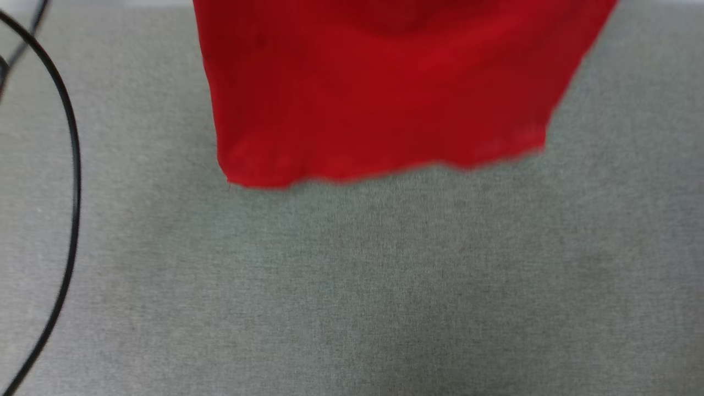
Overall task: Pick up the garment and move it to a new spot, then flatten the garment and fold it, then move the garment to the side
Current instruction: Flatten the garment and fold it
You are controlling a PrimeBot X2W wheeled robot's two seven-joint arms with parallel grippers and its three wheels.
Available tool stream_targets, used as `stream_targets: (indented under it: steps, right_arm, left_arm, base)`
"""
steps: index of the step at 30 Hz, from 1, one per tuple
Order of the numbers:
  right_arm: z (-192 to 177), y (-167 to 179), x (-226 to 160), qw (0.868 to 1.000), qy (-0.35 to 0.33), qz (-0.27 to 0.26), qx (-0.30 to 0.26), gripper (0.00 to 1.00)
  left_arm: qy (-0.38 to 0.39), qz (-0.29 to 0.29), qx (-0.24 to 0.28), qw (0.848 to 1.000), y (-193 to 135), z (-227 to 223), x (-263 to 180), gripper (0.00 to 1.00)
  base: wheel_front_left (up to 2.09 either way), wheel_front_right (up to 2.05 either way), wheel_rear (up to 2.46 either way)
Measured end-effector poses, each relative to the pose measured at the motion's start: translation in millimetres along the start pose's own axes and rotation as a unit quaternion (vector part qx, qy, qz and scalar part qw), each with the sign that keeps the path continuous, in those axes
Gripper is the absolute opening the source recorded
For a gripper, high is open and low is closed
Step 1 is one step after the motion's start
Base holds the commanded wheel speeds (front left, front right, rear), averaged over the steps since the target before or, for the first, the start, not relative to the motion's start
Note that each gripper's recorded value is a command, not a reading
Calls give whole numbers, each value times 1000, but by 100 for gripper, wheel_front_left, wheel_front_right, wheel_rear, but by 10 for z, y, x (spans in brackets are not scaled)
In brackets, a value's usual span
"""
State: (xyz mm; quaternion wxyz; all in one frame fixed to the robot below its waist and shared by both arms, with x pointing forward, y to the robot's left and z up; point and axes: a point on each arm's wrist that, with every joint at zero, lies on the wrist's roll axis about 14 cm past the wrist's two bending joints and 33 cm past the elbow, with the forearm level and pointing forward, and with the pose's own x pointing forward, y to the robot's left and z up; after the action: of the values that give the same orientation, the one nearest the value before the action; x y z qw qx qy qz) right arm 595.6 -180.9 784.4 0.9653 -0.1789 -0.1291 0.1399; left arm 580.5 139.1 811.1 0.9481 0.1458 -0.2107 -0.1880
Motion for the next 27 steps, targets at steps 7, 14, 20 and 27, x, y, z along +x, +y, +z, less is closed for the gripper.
stream_targets:
  steps: [7,14,20,27]
  right_arm:
    - [-270,-39,504,1000,2,-12,-16,0]
    - [-528,-75,779,1000,7,-24,-9,0]
    - [-849,188,854,1000,25,4,10,0]
    - [-1355,511,586,995,77,40,44,0]
  left_arm:
    - [-5,19,-6,1000,197,-369,428,0]
    - [-4,42,-26,999,338,-708,565,0]
    - [30,40,-43,998,283,-1160,486,0]
    - [76,45,-84,993,117,-1724,57,0]
  base:
    - [0,0,0]
    - [0,0,0]
    - [0,0,0]
    - [0,0,0]
